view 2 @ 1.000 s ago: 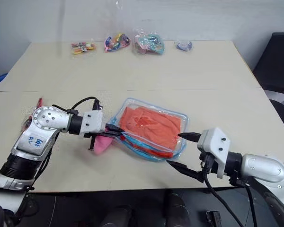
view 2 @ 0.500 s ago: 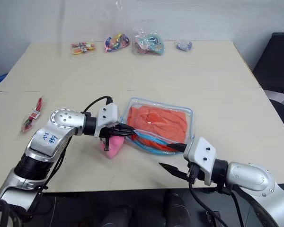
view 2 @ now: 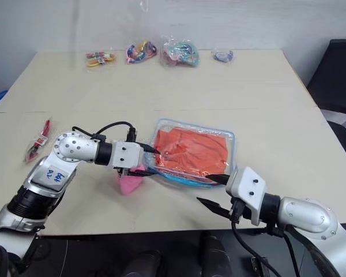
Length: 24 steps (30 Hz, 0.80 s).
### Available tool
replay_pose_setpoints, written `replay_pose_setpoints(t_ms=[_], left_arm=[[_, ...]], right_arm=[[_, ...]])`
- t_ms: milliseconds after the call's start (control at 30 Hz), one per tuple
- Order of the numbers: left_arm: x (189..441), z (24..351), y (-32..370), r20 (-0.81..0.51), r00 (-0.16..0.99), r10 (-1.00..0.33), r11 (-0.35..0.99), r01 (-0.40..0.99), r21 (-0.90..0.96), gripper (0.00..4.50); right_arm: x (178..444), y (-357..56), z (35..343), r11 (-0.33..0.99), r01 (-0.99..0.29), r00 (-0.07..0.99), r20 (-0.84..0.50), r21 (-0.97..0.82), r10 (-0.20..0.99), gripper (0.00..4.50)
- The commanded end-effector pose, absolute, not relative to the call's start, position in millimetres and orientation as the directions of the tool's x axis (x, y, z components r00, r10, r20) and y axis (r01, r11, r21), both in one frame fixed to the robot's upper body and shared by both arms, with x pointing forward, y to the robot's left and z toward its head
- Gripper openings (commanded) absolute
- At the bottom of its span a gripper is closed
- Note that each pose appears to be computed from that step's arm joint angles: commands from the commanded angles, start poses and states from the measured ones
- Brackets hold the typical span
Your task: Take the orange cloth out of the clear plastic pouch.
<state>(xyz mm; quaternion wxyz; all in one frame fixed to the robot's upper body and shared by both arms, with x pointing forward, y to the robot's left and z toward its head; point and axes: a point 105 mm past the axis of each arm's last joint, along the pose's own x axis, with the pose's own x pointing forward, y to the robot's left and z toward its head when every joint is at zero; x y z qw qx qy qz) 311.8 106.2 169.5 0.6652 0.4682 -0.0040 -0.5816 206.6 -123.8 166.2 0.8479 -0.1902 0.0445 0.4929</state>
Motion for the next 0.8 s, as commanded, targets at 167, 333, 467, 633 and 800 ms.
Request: replay_pose_setpoints(t_ms=[167, 333, 467, 633, 800], left_arm=[[318.6, 170.7, 117.0, -0.547, 0.371, -0.75, -0.173, 0.689, 0.704, 2.87], [311.2, 167.1, 112.0, -0.557, 0.317, -0.767, -0.21, 0.697, 0.686, 2.87], [311.0, 162.0, 112.5, -0.577, 0.314, -0.754, -0.244, 0.682, 0.69, 2.87], [315.5, 161.9, 107.3, -0.56, 0.321, -0.764, -0.22, 0.686, 0.694, 2.87], [316.7, 163.7, 103.6, -0.541, 0.318, -0.779, -0.196, 0.696, 0.691, 1.72]], right_arm=[[208.3, -121.9, 173.9, 0.444, -0.843, 0.516, -0.225, -0.304, 0.827, 2.92], [209.4, -123.1, 174.5, 0.448, -0.839, 0.522, -0.223, -0.308, 0.824, 2.92], [209.5, -123.9, 175.4, 0.453, -0.836, 0.527, -0.221, -0.31, 0.821, 2.92], [209.2, -124.6, 176.4, 0.457, -0.832, 0.532, -0.22, -0.314, 0.818, 2.92], [208.2, -125.8, 177.0, 0.457, -0.83, 0.534, -0.224, -0.319, 0.815, 2.92]])
